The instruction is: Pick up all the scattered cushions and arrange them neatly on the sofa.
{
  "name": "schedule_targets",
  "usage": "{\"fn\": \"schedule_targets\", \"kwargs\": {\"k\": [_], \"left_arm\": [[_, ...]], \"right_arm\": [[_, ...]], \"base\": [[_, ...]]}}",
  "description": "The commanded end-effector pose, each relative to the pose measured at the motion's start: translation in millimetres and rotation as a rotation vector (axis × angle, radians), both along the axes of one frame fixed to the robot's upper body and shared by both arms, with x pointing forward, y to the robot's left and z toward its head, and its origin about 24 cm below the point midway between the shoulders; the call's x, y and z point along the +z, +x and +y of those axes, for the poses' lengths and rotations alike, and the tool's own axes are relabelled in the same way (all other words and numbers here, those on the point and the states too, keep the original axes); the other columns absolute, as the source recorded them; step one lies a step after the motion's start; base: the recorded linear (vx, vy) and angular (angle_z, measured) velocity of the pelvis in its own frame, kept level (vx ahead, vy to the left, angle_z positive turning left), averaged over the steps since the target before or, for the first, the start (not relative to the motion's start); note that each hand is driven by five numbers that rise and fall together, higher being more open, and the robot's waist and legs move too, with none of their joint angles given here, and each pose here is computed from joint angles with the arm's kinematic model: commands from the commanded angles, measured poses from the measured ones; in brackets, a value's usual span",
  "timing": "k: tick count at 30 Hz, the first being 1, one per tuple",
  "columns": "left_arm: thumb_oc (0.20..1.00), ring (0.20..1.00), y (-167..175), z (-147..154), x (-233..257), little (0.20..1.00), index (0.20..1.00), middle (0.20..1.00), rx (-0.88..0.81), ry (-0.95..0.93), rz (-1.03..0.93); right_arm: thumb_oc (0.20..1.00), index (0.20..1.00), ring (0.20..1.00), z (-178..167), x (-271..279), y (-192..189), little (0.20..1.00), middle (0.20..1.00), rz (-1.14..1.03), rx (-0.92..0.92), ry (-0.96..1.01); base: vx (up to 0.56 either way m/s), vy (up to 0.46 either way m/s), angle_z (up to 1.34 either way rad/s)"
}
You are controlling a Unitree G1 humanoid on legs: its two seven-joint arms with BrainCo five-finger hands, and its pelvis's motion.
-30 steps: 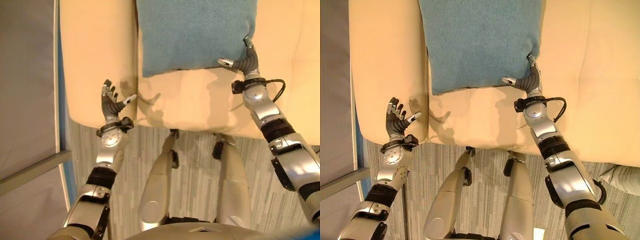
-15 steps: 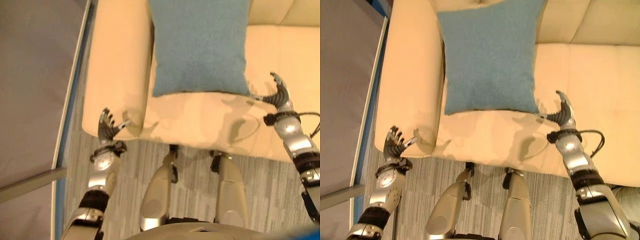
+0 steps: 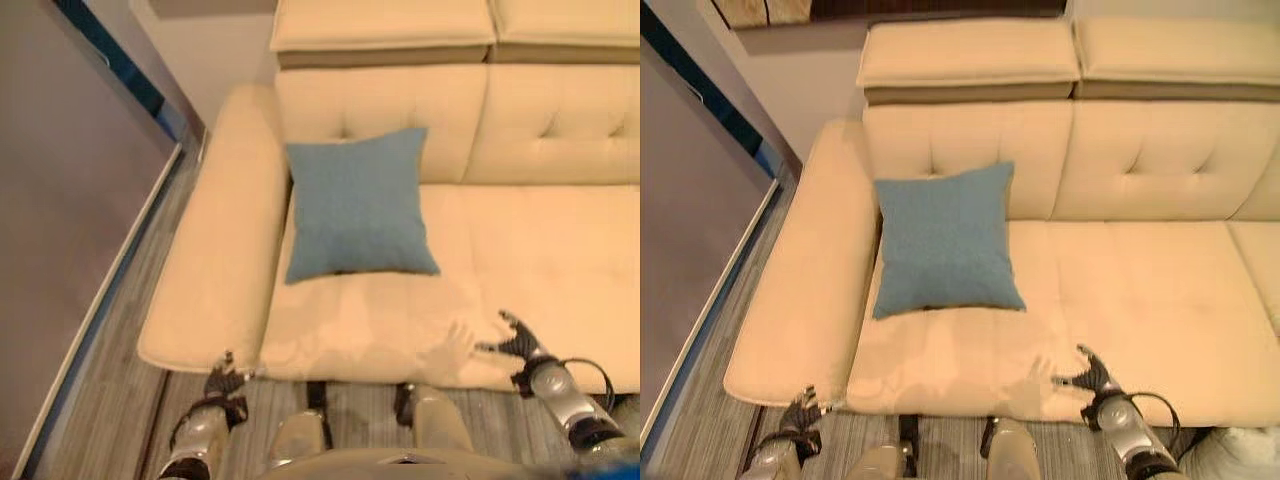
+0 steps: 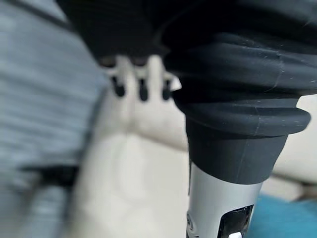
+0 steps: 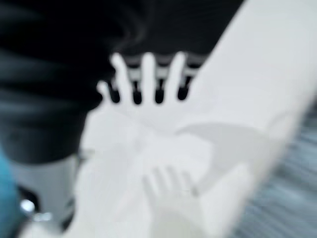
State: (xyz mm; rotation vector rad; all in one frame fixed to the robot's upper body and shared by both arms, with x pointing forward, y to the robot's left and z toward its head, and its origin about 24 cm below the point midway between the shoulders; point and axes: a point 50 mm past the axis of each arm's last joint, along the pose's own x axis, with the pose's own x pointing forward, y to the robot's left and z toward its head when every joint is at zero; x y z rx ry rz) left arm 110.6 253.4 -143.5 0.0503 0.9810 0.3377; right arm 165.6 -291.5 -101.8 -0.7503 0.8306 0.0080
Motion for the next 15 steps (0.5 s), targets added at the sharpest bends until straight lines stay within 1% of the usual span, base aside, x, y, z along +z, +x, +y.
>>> {"fn": "schedule_targets", "kwargs": {"k": [1, 2, 3, 4, 5, 6, 7, 9, 10, 11, 15], "left_arm": [[1.0, 1.0, -3, 9, 1, 1.0, 1.0, 1.0, -0.107, 0.054, 0.052], [1.0, 1.0, -3, 9, 1, 1.0, 1.0, 1.0, -0.107, 0.054, 0.052], [1.0, 1.0, -13, 8, -4, 1.0, 1.0, 1.0, -0.143, 0.06, 0.113], [1.0, 1.0, -18, 6, -6, 1.0, 1.0, 1.0, -0.162, 0.057, 0.14], [1.0, 1.0, -18, 6, -6, 1.0, 1.0, 1.0, -0.162, 0.057, 0.14], [1.0, 1.0, -22, 5, -8, 1.0, 1.0, 1.0, -0.175, 0.052, 0.16], [1.0, 1.0, -29, 2, -11, 1.0, 1.0, 1.0, -0.186, 0.043, 0.188], [1.0, 1.0, -30, 1, -12, 1.0, 1.0, 1.0, -0.188, 0.039, 0.191], [1.0, 1.0, -28, -5, -13, 1.0, 1.0, 1.0, -0.209, 0.027, 0.194], [1.0, 1.0, -26, -8, -13, 1.0, 1.0, 1.0, -0.223, 0.022, 0.191], [1.0, 1.0, -14, -13, -12, 1.0, 1.0, 1.0, -0.188, -0.001, 0.148]], "right_arm": [[1.0, 1.0, 1.0, 5, -6, -5, 1.0, 1.0, 0.041, 0.045, -0.001], [1.0, 1.0, 1.0, 5, -6, -5, 1.0, 1.0, 0.042, 0.045, -0.001], [1.0, 1.0, 1.0, 7, -19, -28, 1.0, 1.0, 0.115, -0.005, 0.026], [1.0, 1.0, 1.0, 9, -25, -38, 1.0, 1.0, 0.154, -0.016, 0.037], [1.0, 1.0, 1.0, 9, -25, -38, 1.0, 1.0, 0.154, -0.016, 0.037], [1.0, 1.0, 1.0, 11, -29, -48, 1.0, 1.0, 0.183, -0.039, 0.05], [1.0, 1.0, 1.0, 13, -38, -67, 1.0, 1.0, 0.241, -0.095, 0.084], [1.0, 1.0, 1.0, 14, -40, -71, 1.0, 1.0, 0.256, -0.117, 0.094], [1.0, 1.0, 1.0, 12, -43, -80, 1.0, 1.0, 0.296, -0.139, 0.091], [1.0, 1.0, 1.0, 11, -43, -80, 1.0, 1.0, 0.301, -0.143, 0.085], [1.0, 1.0, 1.0, 10, -45, -82, 1.0, 1.0, 0.328, -0.198, 0.086]], "base": [[0.05, -0.065, -0.11], [0.03, -0.11, -0.06], [0.01, -0.111, -0.07], [0.0, -0.111, -0.01], [0.02, -0.05, 0.03], [0.01, -0.042, 0.11], [-0.02, -0.044, 0.09], [-0.06, 0.002, -0.03], [-0.15, 0.038, -0.11], [-0.16, 0.038, -0.15], [-0.16, 0.147, -0.31]]}}
